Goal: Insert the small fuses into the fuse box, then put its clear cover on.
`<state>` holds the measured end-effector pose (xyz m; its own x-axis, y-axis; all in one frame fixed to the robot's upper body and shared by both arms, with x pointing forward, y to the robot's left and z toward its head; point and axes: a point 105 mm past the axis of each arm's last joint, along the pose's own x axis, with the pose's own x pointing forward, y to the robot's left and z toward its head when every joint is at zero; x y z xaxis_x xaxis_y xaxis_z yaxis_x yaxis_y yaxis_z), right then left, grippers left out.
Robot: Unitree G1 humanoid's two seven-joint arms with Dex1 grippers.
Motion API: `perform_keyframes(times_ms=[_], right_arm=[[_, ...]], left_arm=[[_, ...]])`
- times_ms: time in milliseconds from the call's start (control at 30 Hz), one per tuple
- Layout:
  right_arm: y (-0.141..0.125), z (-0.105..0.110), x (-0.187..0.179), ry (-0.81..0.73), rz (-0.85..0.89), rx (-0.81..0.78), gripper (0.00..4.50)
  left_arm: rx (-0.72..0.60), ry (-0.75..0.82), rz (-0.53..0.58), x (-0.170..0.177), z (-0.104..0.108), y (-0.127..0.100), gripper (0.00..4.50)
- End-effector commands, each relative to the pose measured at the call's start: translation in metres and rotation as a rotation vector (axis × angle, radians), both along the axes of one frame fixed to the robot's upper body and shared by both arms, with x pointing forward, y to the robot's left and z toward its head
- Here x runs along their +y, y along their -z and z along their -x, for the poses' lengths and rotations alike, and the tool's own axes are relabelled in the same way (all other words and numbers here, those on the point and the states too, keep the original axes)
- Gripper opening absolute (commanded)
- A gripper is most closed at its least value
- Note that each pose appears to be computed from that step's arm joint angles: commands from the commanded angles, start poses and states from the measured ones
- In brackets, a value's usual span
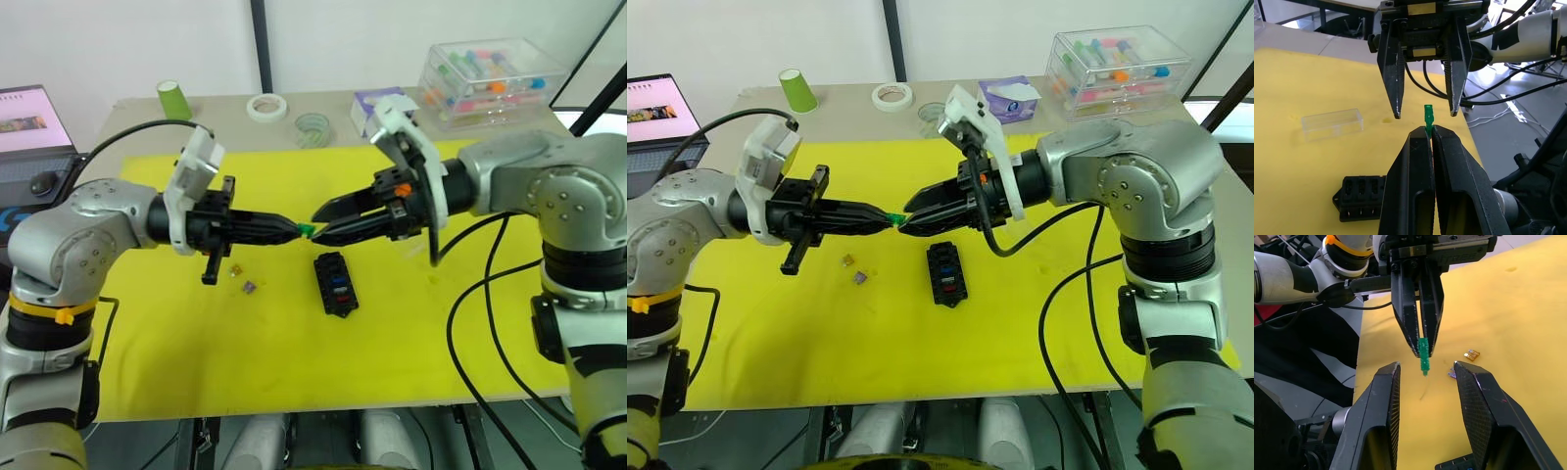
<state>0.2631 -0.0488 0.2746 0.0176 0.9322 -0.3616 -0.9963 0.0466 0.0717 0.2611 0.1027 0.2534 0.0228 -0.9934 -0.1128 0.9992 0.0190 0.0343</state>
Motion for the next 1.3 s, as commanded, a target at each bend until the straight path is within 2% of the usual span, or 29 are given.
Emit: perform_keyframes(times_ms=[33,67,1300], right_arm=[[-0.0104,0.0055,0.0033,-0.024,-0.010,-0.061,1.04],[-0.0101,0.0052,0.0032,-0.022,-0.007,-0.062,0.64],[-0.0078,0.0040,0.0091,-0.025,-0.003,-0.083,0.64]], left_arm=[[-0.040,-0.001,-0.004,0.0014,0.0008,-0.0053,0.00],[-0.040,-0.002,-0.005,0.0015,0.0007,-0.0051,0.00],[-0.036,-0.007,-0.019,0.0000,0.0012,-0.0002,0.00]])
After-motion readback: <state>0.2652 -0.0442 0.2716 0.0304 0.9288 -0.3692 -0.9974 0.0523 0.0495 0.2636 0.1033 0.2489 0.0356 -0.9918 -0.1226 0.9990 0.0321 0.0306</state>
